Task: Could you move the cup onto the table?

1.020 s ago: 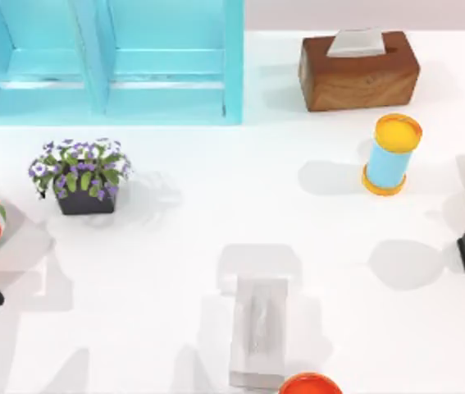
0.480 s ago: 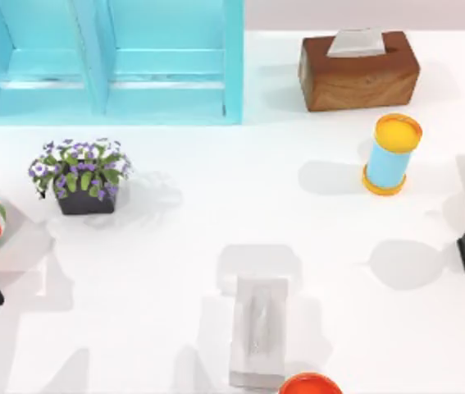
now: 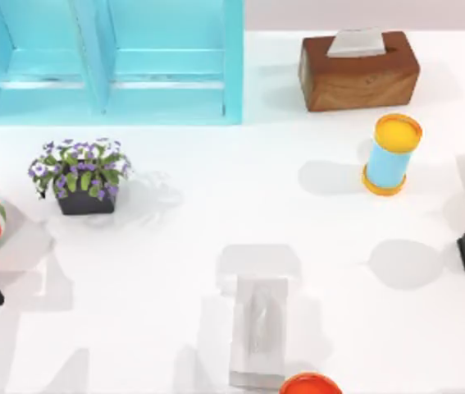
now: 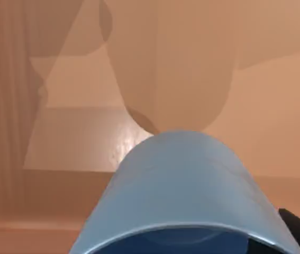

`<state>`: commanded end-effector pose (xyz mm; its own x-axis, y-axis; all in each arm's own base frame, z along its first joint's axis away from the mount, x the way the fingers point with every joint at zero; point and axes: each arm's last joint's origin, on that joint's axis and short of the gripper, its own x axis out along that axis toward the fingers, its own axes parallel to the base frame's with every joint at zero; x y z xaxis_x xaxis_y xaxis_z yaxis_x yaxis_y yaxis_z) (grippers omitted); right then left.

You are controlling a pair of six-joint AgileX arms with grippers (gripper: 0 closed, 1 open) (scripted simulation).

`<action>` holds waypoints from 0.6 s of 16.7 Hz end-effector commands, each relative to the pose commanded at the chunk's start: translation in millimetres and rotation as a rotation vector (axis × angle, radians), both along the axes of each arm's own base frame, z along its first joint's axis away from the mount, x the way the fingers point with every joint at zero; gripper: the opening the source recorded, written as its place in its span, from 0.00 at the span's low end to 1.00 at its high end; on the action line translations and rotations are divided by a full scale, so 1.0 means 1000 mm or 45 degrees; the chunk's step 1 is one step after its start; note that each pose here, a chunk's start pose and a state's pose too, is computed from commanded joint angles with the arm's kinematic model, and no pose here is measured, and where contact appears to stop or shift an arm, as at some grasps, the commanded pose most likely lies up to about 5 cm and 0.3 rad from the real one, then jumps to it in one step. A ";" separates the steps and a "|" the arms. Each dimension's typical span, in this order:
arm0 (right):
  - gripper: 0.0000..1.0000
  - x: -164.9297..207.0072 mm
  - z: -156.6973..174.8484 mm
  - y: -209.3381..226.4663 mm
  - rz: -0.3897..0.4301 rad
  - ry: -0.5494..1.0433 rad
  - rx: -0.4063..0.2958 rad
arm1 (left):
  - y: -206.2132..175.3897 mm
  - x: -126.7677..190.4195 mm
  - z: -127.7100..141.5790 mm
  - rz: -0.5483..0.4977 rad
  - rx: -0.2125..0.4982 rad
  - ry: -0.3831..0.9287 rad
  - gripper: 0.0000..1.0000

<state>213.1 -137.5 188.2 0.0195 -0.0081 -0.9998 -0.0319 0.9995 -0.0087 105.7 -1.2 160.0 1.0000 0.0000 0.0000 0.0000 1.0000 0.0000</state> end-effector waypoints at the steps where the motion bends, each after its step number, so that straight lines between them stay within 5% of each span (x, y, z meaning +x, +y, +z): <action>1: 0.00 0.000 0.008 0.013 0.011 0.027 0.017 | 0.000 0.000 0.000 0.000 0.000 0.000 1.00; 6: 0.00 -0.009 0.054 0.062 0.011 0.028 0.016 | 0.000 0.000 0.000 0.000 0.000 0.000 1.00; 10: 0.00 -0.010 0.059 0.065 0.008 0.019 0.012 | 0.000 0.000 0.000 0.000 0.000 0.000 1.00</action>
<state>203.4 -72.7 246.7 0.0047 0.0018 -1.0000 -0.0381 0.9993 0.0016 105.7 -1.2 160.0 1.0000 0.0000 0.0000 0.0000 1.0000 0.0000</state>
